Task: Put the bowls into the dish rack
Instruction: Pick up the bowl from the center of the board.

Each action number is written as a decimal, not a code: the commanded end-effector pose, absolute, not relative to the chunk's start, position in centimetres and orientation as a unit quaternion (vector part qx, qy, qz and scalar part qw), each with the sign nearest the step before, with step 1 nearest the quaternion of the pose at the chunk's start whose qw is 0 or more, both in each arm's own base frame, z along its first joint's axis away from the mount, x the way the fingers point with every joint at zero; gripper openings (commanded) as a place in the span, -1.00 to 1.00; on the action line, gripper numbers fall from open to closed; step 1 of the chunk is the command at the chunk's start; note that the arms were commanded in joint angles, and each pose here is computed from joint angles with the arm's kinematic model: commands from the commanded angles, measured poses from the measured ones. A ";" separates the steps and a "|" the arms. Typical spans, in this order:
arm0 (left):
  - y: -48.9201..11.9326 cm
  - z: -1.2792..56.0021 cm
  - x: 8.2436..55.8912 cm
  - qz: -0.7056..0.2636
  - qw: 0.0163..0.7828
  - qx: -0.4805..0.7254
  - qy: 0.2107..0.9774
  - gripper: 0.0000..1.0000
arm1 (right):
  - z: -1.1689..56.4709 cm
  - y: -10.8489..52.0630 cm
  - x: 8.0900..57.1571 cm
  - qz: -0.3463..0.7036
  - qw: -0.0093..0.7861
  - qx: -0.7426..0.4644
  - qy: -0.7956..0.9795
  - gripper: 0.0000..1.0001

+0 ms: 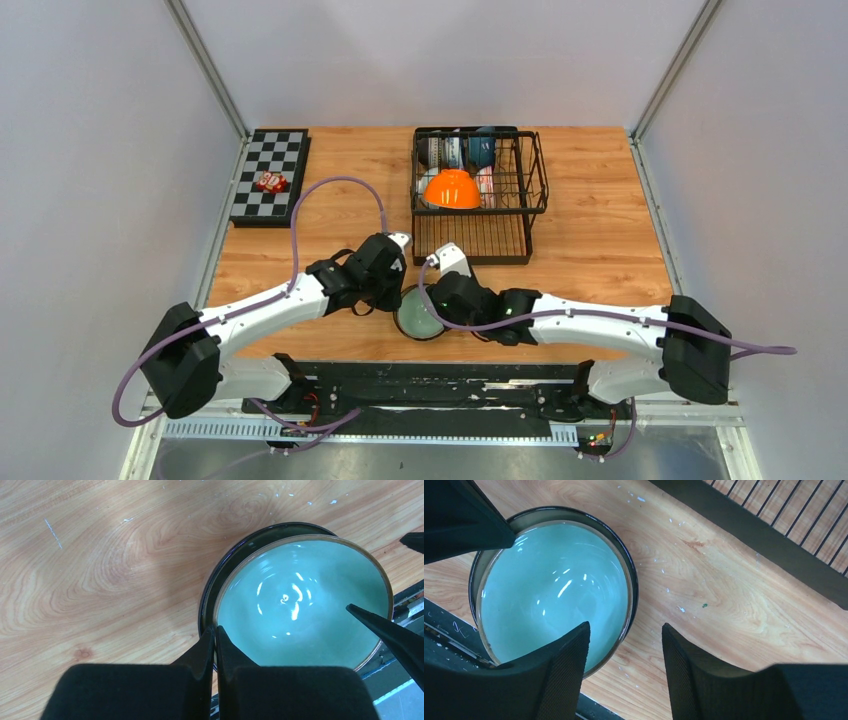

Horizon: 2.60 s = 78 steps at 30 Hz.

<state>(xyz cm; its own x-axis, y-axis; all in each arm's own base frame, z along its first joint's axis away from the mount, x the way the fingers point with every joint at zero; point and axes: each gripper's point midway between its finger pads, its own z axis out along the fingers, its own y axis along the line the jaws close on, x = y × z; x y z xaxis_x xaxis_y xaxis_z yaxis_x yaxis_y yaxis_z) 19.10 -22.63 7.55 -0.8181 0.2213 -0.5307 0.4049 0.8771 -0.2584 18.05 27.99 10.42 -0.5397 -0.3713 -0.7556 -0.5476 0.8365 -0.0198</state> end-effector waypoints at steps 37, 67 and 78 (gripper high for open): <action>-24.0 9.2 19.1 -0.211 0.272 0.178 0.922 -0.25 | 12.8 28.7 19.1 0.093 0.402 -0.293 0.863 -0.95; -27.2 13.7 18.0 -0.333 0.285 0.167 0.883 -0.11 | 21.5 28.8 19.3 0.176 0.481 -0.247 0.823 -0.95; -27.2 13.6 17.6 -0.341 0.280 0.158 0.883 -0.45 | 23.2 28.8 19.4 0.179 0.499 -0.243 0.812 -0.95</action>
